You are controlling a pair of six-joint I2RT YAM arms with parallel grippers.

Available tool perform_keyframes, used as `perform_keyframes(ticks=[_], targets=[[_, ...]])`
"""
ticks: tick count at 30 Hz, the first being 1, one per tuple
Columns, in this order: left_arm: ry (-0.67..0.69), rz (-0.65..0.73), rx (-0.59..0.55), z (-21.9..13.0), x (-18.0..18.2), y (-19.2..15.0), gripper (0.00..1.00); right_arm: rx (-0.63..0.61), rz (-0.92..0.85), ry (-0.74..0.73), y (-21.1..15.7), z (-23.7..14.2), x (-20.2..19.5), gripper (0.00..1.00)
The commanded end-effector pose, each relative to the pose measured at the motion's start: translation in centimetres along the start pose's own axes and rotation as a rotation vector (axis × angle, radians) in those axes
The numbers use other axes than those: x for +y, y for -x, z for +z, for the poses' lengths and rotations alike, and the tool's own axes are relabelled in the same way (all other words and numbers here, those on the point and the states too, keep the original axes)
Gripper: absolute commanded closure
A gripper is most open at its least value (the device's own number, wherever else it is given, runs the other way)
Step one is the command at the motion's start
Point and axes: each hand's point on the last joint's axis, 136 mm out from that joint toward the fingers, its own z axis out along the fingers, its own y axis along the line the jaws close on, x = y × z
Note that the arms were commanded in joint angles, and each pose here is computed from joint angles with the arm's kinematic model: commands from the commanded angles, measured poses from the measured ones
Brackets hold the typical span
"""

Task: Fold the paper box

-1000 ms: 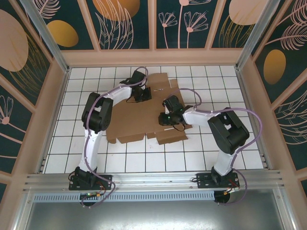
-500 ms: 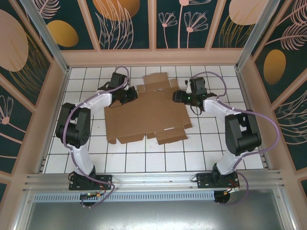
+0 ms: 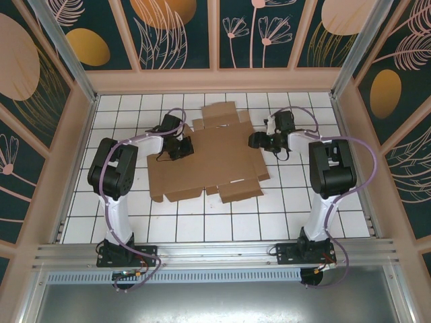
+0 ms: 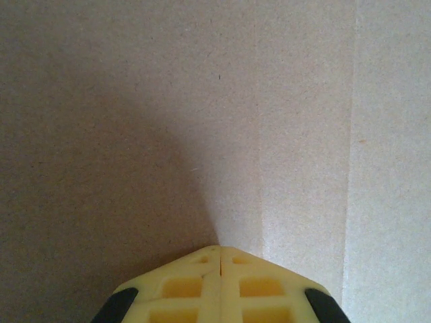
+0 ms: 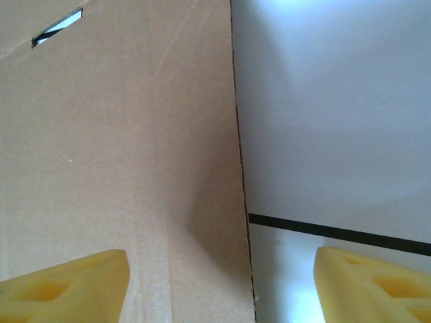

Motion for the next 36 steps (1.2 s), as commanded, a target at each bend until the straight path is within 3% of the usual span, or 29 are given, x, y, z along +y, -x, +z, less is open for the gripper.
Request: perform_keyframes(ticks=[1, 9, 25, 30, 36], targets=[[0.053, -0.037, 0.041, 1.6, 2.2, -1.2, 1.0, 0.035, 0.023, 0.116, -0.7, 0.9, 1.6, 0.37], [0.057, -0.034, 0.049, 1.8, 2.4, -1.4, 1.0, 0.04, 0.041, 0.198, -1.1, 0.5, 3.0, 0.62], [0.053, -0.036, 0.057, 2.1, 2.5, -1.6, 1.0, 0.105, 0.086, 0.355, -2.5, 0.6, 4.7, 0.58], [0.03, -0.05, 0.064, 2.1, 2.2, -1.8, 1.0, 0.032, 0.064, 0.196, -0.8, -0.7, 3.4, 0.71], [-0.044, -0.101, 0.08, 2.0, 1.3, -2.7, 1.0, 0.042, -0.037, -0.055, 0.1, -0.8, 1.3, 0.73]])
